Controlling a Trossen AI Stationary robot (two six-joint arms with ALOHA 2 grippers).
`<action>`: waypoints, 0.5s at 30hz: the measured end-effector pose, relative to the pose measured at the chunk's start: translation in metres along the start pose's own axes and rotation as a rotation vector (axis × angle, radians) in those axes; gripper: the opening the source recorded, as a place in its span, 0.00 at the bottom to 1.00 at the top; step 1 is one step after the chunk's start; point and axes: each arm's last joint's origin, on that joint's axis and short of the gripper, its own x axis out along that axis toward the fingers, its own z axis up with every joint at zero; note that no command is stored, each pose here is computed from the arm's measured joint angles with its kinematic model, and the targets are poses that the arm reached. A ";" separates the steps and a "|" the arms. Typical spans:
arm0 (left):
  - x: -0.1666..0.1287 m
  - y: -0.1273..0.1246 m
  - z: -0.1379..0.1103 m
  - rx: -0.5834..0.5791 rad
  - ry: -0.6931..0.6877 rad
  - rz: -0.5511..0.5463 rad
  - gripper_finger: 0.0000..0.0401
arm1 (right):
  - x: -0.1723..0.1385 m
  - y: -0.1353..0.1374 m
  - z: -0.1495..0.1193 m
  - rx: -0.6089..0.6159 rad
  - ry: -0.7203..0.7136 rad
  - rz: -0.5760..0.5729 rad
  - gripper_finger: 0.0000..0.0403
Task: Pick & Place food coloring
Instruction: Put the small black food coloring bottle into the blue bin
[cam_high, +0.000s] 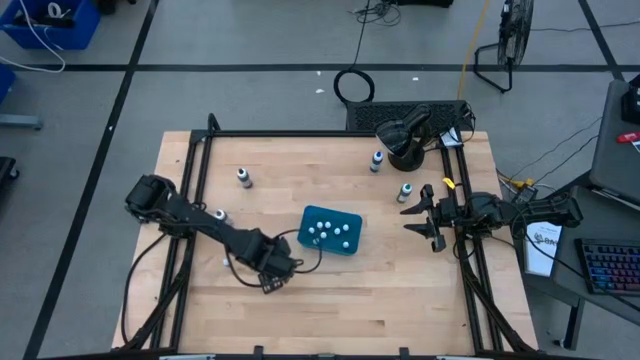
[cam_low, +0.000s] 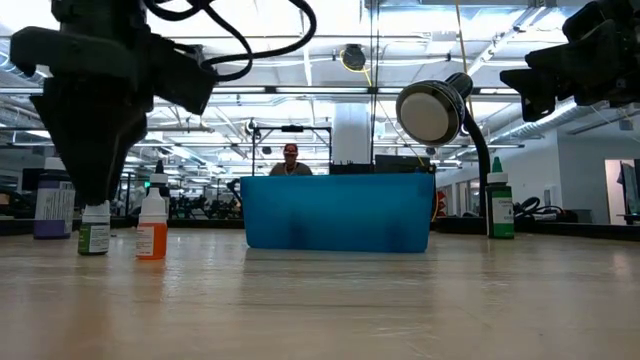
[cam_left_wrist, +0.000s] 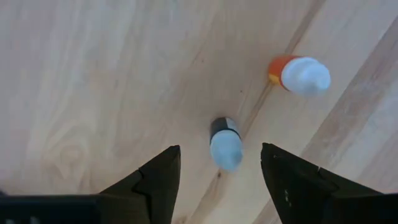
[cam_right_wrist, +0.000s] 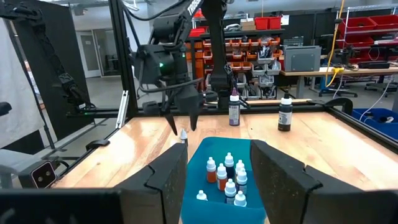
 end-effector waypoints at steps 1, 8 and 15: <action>0.002 0.000 0.000 0.000 -0.005 -0.006 0.55 | 0.000 0.000 0.000 0.000 0.000 0.000 0.41; 0.019 0.003 -0.003 -0.006 -0.026 -0.030 0.51 | 0.000 0.000 0.000 0.000 0.000 0.000 0.41; 0.035 0.007 -0.007 -0.017 -0.048 -0.057 0.48 | 0.000 0.000 0.000 0.000 0.000 0.000 0.41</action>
